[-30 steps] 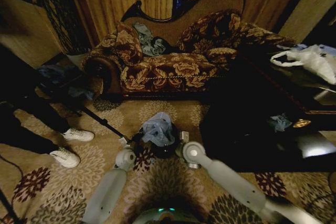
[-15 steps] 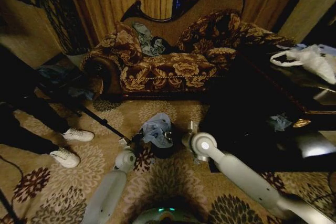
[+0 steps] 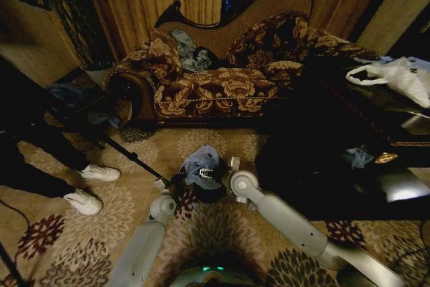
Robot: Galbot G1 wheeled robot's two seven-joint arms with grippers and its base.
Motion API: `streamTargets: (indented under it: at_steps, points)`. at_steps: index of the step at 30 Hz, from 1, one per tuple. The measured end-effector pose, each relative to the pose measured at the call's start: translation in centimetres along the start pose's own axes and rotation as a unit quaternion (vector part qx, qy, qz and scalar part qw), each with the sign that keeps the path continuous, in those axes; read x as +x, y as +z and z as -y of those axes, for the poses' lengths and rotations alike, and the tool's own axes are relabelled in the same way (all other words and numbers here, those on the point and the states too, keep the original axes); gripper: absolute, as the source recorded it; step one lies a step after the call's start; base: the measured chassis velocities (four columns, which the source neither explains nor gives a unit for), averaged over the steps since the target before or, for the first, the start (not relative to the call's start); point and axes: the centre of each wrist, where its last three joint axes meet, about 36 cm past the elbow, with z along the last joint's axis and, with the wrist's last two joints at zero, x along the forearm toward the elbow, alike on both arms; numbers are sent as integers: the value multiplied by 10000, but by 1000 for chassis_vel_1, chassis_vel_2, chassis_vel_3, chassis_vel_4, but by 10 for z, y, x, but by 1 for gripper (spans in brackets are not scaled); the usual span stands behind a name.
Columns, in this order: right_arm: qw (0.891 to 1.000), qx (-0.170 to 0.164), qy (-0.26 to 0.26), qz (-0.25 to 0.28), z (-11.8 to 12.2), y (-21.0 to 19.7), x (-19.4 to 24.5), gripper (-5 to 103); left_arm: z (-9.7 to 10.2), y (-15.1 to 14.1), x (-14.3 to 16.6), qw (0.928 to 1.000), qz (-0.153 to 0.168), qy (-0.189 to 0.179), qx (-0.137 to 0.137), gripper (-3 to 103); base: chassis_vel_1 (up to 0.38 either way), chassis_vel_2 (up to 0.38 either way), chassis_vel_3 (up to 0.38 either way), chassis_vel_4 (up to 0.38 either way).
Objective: Place a garbage bag over the trash bin.
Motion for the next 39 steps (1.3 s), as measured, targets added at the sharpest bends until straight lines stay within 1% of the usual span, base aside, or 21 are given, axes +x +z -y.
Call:
streamTargets:
  at_steps: [3,4,6,9,10,13,15,16,19,22,23,24,25,26,27,30,31,34,35,37,39]
  points:
    - [10000,-22,-27,-15,-6,1,-6,100,0,0,0,10000,6,-1,1,0,0,0,0,0]
    - [10000,-18,-42,-27,-9,1,-8,103,0,0,0,10000,8,-6,3,0,0,0,0,0]
    - [10000,-5,-32,-37,-10,1,-11,101,-1,0,0,10000,11,-12,2,0,0,0,0,0]
    - [10000,9,1,-60,-10,0,-17,91,-3,-1,0,10000,25,-28,6,0,0,0,0,0]
    - [10000,9,1,-60,-10,0,-17,91,-3,-1,0,10000,25,-28,6,0,0,0,0,0]
    - [9999,26,43,-98,-8,2,-25,75,-4,-1,0,10000,30,-26,11,0,0,0,0,0]
    - [9999,30,50,-105,-7,2,-27,75,-4,-1,0,10000,31,-25,13,0,0,0,0,0]
    - [9999,32,64,-120,-7,2,-30,66,-5,-1,0,10000,37,-19,16,0,0,0,0,0]
    - [9999,33,69,-142,-9,3,-33,63,-5,-1,0,10000,41,-17,17,0,0,0,0,0]
    - [9998,84,79,-179,-12,8,-38,48,-6,-1,-1,10000,48,-14,18,0,0,0,0,0]
    - [9998,84,79,-179,-12,8,-38,48,-6,-1,-1,10000,48,-14,18,0,0,0,0,0]
    - [9998,93,78,-160,-12,10,-39,43,-6,-2,-1,10000,50,-10,21,0,0,0,0,0]
    - [9998,93,75,-151,-12,11,-40,43,-6,-2,-1,10000,54,-7,22,0,0,0,0,0]
    - [9998,93,78,-147,-11,11,-41,38,-7,-3,-1,10000,61,-8,22,0,0,0,0,0]
    - [9998,93,78,-147,-11,11,-41,38,-7,-3,-1,10000,61,-8,22,0,0,0,0,0]
    - [9999,72,48,-111,-7,15,-44,22,-8,-3,-1,10000,78,-15,26,0,0,0,0,0]
    - [9999,72,48,-111,-7,15,-44,22,-8,-3,-1,10000,78,-15,26,0,0,0,0,0]
    - [10000,-37,-41,-46,-3,19,-45,5,-11,-4,-1,9999,98,-16,24,0,0,0,0,0]
    - [10000,-37,-41,-46,-3,19,-45,5,-11,-4,-1,9999,98,-16,24,0,0,0,0,0]
    - [9997,-183,-140,123,-2,26,-46,1,-13,-3,-1,9999,109,-14,23,0,0,0,0,0]
    - [9994,-223,-149,199,-3,29,-48,1,-13,-3,-1,9999,111,-12,24,0,0,0,0,0]
